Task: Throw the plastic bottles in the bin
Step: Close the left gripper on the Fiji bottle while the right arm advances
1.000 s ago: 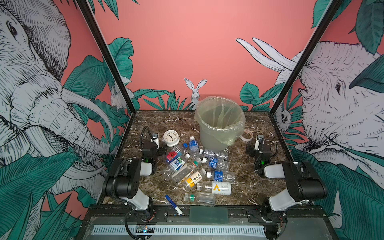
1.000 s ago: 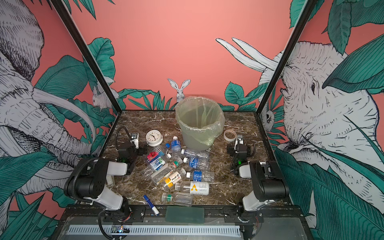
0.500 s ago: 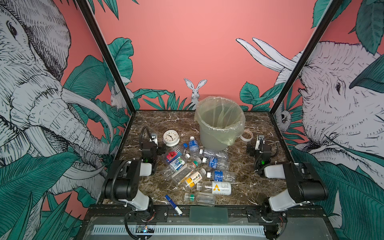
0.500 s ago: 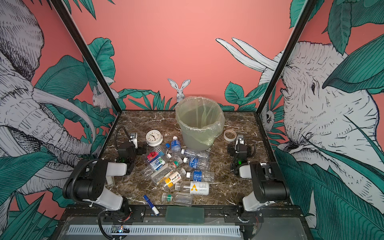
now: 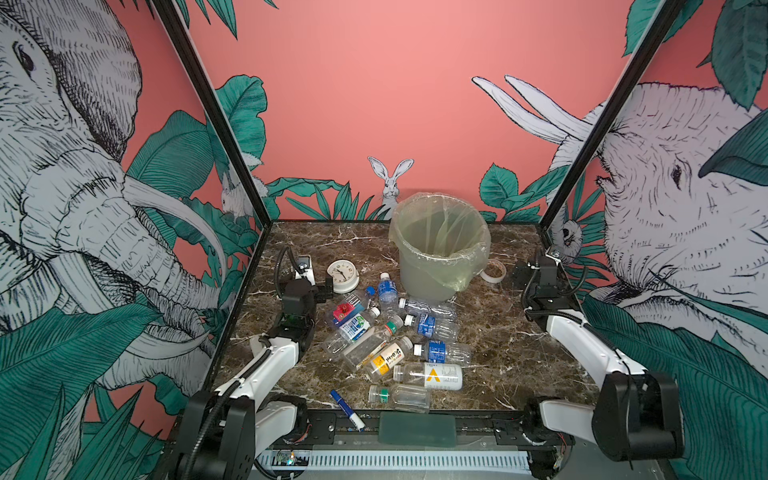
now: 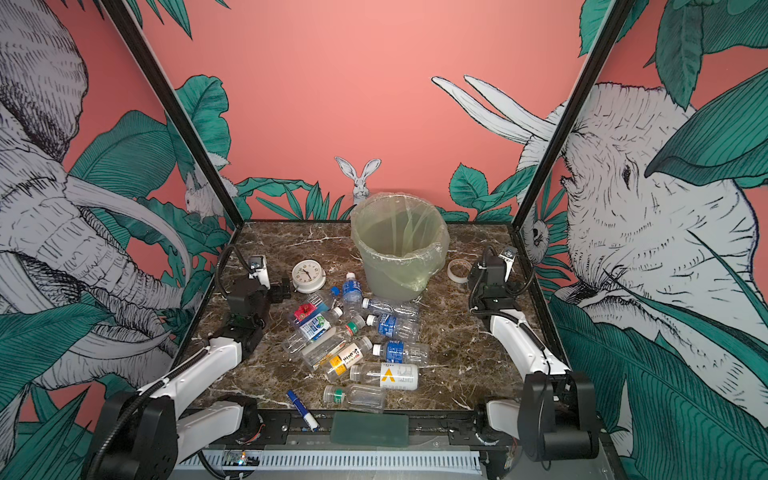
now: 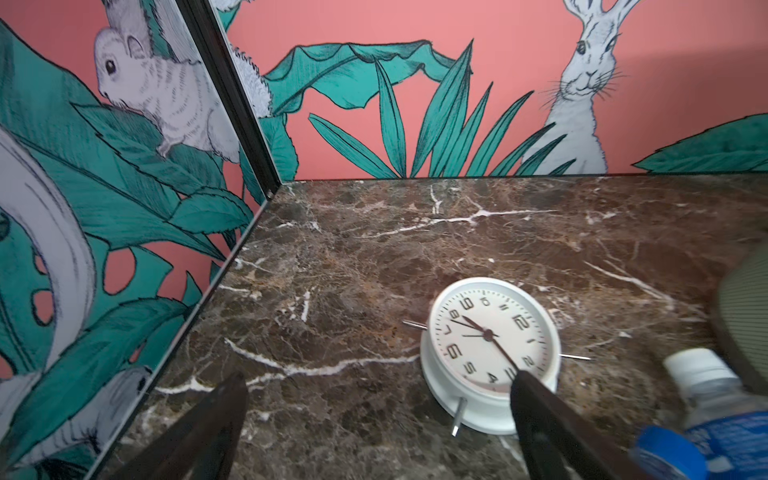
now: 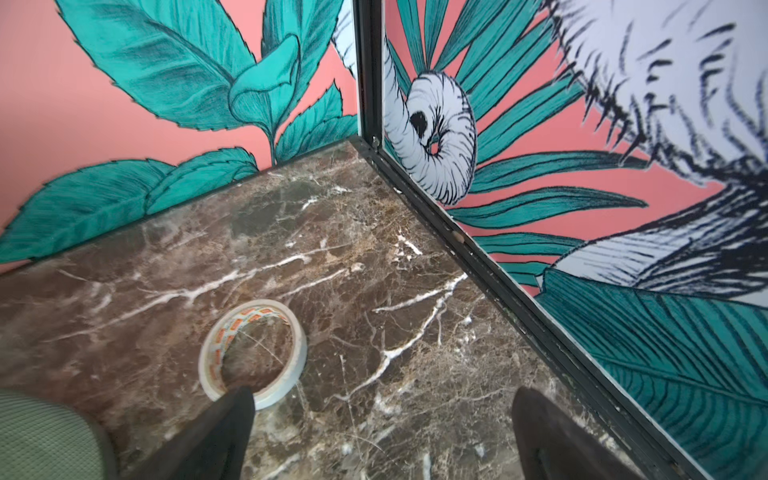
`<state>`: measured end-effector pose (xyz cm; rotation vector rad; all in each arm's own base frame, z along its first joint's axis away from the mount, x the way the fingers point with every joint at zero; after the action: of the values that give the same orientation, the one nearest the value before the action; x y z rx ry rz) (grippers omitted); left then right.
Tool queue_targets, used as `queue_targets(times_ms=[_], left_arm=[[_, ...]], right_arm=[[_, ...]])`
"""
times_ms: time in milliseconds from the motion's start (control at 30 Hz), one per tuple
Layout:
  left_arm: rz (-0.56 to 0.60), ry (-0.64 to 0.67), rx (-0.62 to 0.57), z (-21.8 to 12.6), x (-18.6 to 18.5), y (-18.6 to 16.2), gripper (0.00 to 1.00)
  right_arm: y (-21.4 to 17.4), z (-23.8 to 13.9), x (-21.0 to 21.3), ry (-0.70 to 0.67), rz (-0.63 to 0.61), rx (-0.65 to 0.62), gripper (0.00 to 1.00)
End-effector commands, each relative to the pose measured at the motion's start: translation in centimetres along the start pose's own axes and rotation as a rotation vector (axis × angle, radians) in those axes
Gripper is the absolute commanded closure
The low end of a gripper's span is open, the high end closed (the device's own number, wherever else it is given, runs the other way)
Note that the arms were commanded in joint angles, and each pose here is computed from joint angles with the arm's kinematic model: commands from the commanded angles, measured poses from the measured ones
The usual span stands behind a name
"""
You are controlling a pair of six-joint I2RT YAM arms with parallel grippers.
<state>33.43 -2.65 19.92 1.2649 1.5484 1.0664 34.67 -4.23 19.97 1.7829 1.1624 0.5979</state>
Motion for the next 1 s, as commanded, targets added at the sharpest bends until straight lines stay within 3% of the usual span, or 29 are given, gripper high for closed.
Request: queue_targets(times_ms=[0,200,400,700,967], left_arm=[[-0.072,-0.032,0.12,-0.7,-0.6,-0.8,0.0],[-0.078,-0.172,0.285,-0.6,-3.3,-2.5,0.0],[-0.04,-0.25,0.44,0.0,-5.3,-4.1,0.03],[0.035,-0.336,0.618,-0.3,-7.8,-7.2,0.06],[0.057,-0.371,0.692,-0.4,-8.4,-9.0,0.07]], right_arm=[[-3.7,-1.7,-0.1,0.04,-0.015,0.168,0.01],[-4.8,-3.9,2.8,0.22,-0.127,0.242,0.01],[-6.9,-5.3,4.7,0.317,-0.198,0.308,0.01],[-8.9,-5.6,5.4,0.368,-0.249,0.365,0.01],[-9.6,-5.6,5.8,0.392,-0.259,0.392,0.01]])
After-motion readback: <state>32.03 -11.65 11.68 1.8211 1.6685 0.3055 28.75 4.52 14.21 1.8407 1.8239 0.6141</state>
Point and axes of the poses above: each gripper's point midway between its finger pads, its own z axis out along the fingers, its own x axis along the line the jaws close on, y = z × x, the point moved 3 cm from there along -z, back along the fingers, and after that the axes turned 9 degrees about -z, right-handed, at the moved point
